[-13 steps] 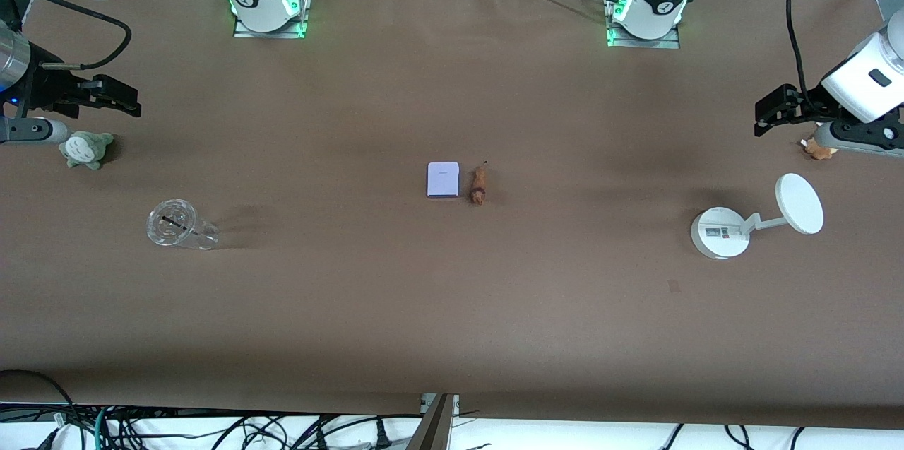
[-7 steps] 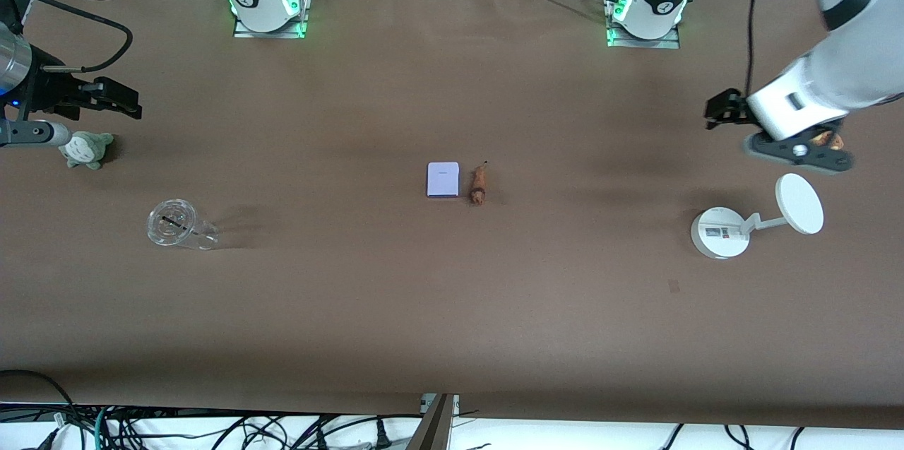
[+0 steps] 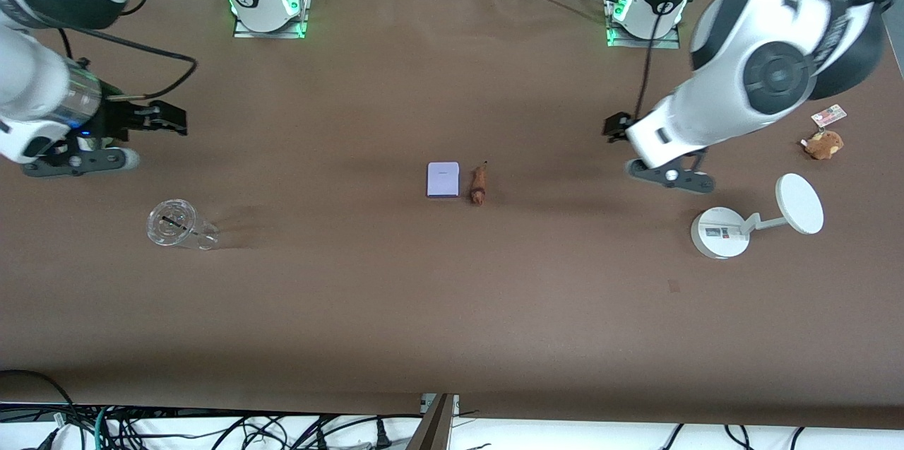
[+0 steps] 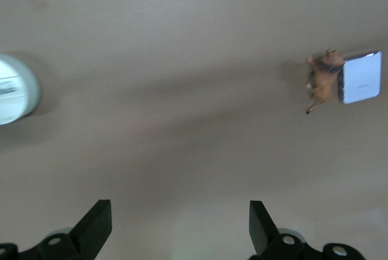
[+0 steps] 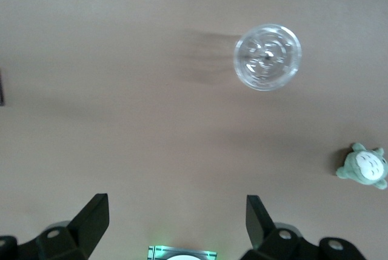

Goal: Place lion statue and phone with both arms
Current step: 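Move the left gripper toward the lion while the right gripper swings out, then grasp the brown lion with the left gripper while the right gripper reaches the phone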

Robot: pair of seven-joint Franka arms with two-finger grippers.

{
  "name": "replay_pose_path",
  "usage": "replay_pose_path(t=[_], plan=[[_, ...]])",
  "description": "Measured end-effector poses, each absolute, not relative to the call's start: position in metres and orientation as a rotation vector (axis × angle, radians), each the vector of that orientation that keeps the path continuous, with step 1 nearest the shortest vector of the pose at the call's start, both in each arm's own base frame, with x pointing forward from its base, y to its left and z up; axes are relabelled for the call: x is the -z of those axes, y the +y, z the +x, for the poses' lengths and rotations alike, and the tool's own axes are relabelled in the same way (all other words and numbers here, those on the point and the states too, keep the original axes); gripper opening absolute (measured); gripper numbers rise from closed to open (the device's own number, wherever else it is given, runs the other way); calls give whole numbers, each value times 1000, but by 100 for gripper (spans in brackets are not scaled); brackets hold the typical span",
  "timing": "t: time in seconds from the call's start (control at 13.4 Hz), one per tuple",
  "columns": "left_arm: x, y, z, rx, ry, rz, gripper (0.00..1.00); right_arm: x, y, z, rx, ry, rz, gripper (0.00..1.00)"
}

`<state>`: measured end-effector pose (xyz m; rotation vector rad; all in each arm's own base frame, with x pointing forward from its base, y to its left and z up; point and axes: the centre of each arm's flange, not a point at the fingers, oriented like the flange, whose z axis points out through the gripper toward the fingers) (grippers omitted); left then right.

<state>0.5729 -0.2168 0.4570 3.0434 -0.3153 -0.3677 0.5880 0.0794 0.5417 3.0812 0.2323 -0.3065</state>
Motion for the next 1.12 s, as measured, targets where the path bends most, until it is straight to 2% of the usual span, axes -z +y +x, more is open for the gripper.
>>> replay_pose_path(t=[0.52,0.82,1.12], plan=[[-330,-363,558,239,-419,2974,100,-505,103,605,314,284,3068,100],[-255,-405,538,151,-430,2967,100,-501,105,611,273,243,3076,100],[-213,-434,517,84,-336,3036,100,-463,144,625,236,166,3082,100]])
